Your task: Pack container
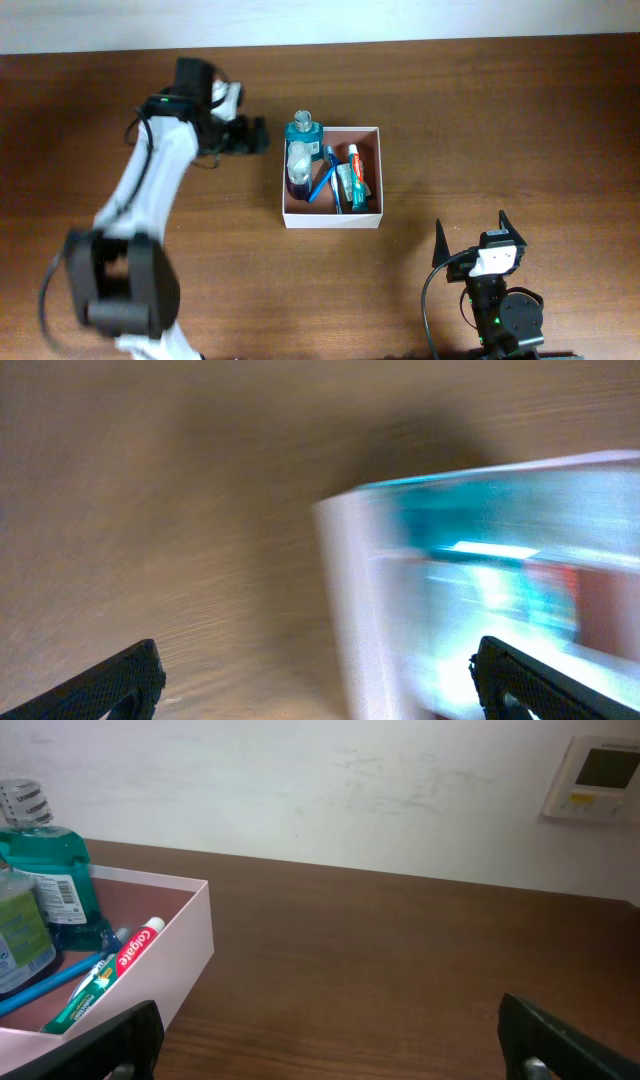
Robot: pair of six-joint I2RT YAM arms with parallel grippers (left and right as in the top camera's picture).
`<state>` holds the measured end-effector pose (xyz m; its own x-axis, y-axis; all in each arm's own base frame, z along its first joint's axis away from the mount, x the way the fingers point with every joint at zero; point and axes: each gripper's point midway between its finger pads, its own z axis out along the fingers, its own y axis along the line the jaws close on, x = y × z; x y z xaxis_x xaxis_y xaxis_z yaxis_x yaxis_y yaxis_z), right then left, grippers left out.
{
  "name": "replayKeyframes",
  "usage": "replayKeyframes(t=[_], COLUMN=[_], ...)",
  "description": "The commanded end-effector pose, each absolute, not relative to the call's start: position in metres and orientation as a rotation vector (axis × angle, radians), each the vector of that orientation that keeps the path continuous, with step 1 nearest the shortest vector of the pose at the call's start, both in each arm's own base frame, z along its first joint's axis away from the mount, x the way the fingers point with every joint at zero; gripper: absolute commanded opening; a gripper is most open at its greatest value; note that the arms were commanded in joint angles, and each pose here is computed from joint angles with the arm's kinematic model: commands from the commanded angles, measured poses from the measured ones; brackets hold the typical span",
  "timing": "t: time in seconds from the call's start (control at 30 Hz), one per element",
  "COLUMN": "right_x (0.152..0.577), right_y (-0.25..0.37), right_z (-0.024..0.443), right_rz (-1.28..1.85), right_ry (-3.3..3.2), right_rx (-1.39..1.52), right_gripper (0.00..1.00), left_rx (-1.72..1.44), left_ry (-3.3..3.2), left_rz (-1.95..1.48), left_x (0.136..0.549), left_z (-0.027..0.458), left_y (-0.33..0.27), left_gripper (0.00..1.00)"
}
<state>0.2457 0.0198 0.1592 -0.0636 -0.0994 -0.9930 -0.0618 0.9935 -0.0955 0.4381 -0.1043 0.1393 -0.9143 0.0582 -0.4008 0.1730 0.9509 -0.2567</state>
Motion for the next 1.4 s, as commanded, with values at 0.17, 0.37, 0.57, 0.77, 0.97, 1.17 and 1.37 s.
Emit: replayKeyframes(t=[0.17,0.37,0.57,0.77,0.97,1.17,1.37], right_x=[0.245,0.245,0.245,0.245,0.245,0.245,0.245], right_y=[0.016,0.016,0.016,0.016,0.016,0.016,0.016], right_z=[0.157,0.157,0.157,0.157,0.157,0.157,0.157], right_rz=[-0.051,-0.051,-0.051,-0.051,-0.051,-0.051,-0.051], right_ry=[1.638,1.638,1.638,1.638,1.638,1.638,1.638], right_rx=[-0.116,-0.116,-0.116,-0.116,-0.116,-0.116,-0.116], right_gripper=[0.98,0.98,0.98,0.98,0.98,0.98,0.98], left_rx=[0.334,0.249,0.194,0.116,0.043,0.017,0.038], left_ry=[2.167,1.993,1.927,1.917,1.918,1.841,1.699], left_rz=[-0.262,-0.188,-0.154,-0.105,-0.06,-0.056,-0.11], left_x=[0.36,0.264,0.19,0.153,0.165,0.213,0.253], left_z=[0.349,0.419,0.432,0.401,0.339,0.287,0.246], left_y=[-0.136,-0.084,-0.046,-0.021,-0.012,-0.015,-0.029], left_gripper=[0.99,0.99,0.99,0.99,0.99,0.99,0.99])
